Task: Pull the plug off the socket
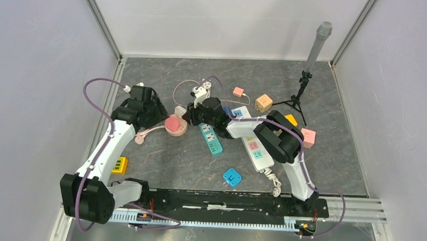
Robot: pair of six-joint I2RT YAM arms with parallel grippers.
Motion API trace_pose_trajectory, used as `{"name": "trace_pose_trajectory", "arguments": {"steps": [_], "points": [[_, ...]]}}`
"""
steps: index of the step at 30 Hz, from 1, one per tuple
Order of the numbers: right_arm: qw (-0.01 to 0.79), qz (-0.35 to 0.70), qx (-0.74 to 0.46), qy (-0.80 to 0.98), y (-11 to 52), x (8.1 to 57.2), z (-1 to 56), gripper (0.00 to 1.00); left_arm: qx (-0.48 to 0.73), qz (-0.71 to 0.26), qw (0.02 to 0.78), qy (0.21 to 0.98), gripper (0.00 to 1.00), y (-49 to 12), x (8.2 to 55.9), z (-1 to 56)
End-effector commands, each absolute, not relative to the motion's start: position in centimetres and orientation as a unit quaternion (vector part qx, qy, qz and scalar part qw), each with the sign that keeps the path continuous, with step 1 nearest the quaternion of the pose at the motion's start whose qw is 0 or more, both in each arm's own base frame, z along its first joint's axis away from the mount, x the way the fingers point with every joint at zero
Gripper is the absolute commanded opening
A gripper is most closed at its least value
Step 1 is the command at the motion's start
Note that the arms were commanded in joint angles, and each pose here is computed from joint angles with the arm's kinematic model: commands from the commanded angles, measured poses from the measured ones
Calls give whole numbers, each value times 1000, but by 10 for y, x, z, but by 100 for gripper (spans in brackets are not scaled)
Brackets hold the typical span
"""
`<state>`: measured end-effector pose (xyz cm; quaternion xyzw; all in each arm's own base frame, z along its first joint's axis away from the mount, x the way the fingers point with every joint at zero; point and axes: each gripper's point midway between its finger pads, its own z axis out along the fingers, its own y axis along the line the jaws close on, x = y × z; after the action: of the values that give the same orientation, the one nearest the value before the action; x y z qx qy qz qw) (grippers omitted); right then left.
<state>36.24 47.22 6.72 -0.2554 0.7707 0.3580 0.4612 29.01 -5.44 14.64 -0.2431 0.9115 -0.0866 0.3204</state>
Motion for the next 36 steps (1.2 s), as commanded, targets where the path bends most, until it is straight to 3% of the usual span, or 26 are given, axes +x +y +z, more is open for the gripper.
{"name": "trace_pose_trajectory", "arguments": {"steps": [1, 7, 18, 20, 25, 29, 32, 36], "points": [[518, 377, -252, 725, 483, 368, 112, 27, -231, -94, 333, 909, 71, -55, 293, 152], [522, 323, -233, 754, 453, 342, 103, 14, -233, -111, 304, 917, 73, -65, 295, 134], [483, 203, -123, 843, 403, 288, 59, 13, -239, -115, 272, 925, 73, -71, 294, 109], [477, 216, -126, 843, 407, 280, 61, 17, -233, -131, 259, 928, 73, -78, 292, 106], [484, 236, -143, 830, 419, 279, 84, 39, -228, -129, 234, 936, 72, -82, 286, 93], [492, 250, -170, 817, 428, 285, 103, 56, -239, -87, 226, 940, 65, -70, 280, 82], [492, 255, -181, 813, 429, 291, 107, 58, -255, -74, 228, 937, 55, -65, 277, 79], [491, 275, -209, 800, 437, 298, 113, 52, -254, -73, 227, 937, 46, -72, 272, 75]]}}
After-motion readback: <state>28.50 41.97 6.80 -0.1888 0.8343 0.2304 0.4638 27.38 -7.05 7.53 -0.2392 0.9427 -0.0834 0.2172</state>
